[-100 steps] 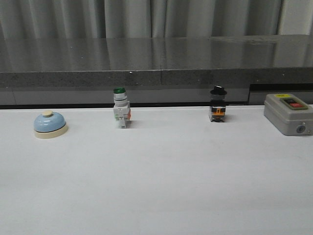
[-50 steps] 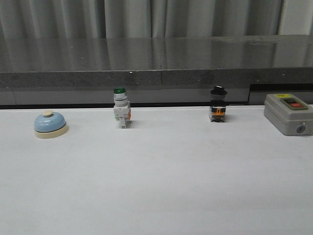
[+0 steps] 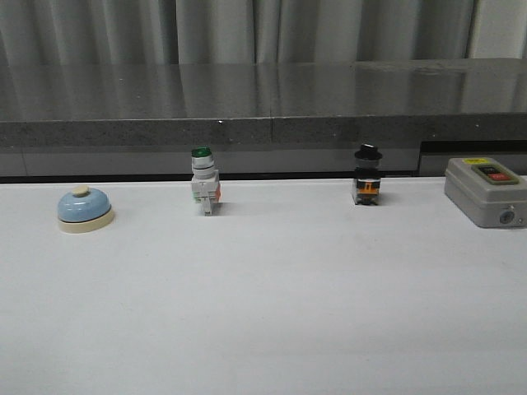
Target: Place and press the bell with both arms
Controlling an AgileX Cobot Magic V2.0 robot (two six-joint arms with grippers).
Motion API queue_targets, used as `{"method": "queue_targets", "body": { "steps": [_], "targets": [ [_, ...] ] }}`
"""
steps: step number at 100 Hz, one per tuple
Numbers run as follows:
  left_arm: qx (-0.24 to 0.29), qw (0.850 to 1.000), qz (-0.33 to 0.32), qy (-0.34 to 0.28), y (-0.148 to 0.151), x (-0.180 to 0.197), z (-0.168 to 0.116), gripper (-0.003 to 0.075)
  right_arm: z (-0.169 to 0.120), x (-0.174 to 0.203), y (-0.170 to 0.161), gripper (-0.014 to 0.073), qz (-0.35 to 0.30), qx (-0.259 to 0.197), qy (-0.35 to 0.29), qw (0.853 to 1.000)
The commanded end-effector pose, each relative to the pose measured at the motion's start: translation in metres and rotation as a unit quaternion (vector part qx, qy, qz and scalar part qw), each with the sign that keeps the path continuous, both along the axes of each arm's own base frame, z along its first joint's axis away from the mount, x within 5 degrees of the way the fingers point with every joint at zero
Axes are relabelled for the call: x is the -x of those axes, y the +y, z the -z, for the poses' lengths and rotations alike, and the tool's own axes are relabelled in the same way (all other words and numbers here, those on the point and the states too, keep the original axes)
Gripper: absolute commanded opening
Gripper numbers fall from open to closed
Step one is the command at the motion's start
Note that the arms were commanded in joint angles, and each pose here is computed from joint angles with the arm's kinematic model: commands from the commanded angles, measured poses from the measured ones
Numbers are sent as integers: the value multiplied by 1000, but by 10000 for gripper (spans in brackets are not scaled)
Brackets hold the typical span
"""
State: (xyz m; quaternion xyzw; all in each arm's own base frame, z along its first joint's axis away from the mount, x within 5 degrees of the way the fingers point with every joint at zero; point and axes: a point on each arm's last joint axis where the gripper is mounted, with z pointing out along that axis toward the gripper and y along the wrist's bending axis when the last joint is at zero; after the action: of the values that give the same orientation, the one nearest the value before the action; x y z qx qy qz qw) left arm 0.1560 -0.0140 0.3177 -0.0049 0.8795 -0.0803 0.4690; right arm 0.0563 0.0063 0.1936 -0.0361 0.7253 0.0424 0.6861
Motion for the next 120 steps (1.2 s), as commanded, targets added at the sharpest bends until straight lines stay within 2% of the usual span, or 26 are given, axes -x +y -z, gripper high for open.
{"method": "queue_targets", "body": {
  "steps": [1, 7, 14, 21, 31, 36, 38, 55, 73, 96, 120],
  "targets": [
    [13, 999, -10, -36, 0, -7, -13, -18, -14, 2, -1, -60, 3, 1, -60, 998],
    [13, 999, -10, -28, 0, -10, -11, 3, -14, 2, -1, -60, 3, 1, -60, 998],
    [13, 1000, -9, -21, 0, -12, -9, 90, -14, 2, -1, -60, 3, 1, -60, 998],
    [12, 1000, -9, -18, 0, -13, -8, 252, -14, 2, -1, -60, 3, 1, -60, 998],
    [12, 1000, -9, -18, 0, -13, -8, 580, -14, 2, -1, -60, 3, 1, -60, 998],
    [12, 1000, -10, -22, 0, -13, -9, 697, -14, 2, -1, -60, 3, 1, -60, 998],
    [13, 1000, -11, -24, 0, -13, -9, 722, -14, 2, -1, -60, 3, 1, -60, 998],
    [13, 1000, -11, -26, 1, -14, -9, 634, -14, 2, -1, -60, 3, 1, -60, 998],
    [21, 1000, -11, -16, -1, -26, -14, 629, -14, 2, -1, -60, 3, 1, -60, 998],
    [28, 999, 17, 27, -14, -74, -21, 629, -14, 2, -1, -60, 3, 1, -60, 998],
    [13, 996, 47, 70, -33, -136, -8, 627, -14, 2, -1, -60, 3, 1, -60, 998]
  ]
}}
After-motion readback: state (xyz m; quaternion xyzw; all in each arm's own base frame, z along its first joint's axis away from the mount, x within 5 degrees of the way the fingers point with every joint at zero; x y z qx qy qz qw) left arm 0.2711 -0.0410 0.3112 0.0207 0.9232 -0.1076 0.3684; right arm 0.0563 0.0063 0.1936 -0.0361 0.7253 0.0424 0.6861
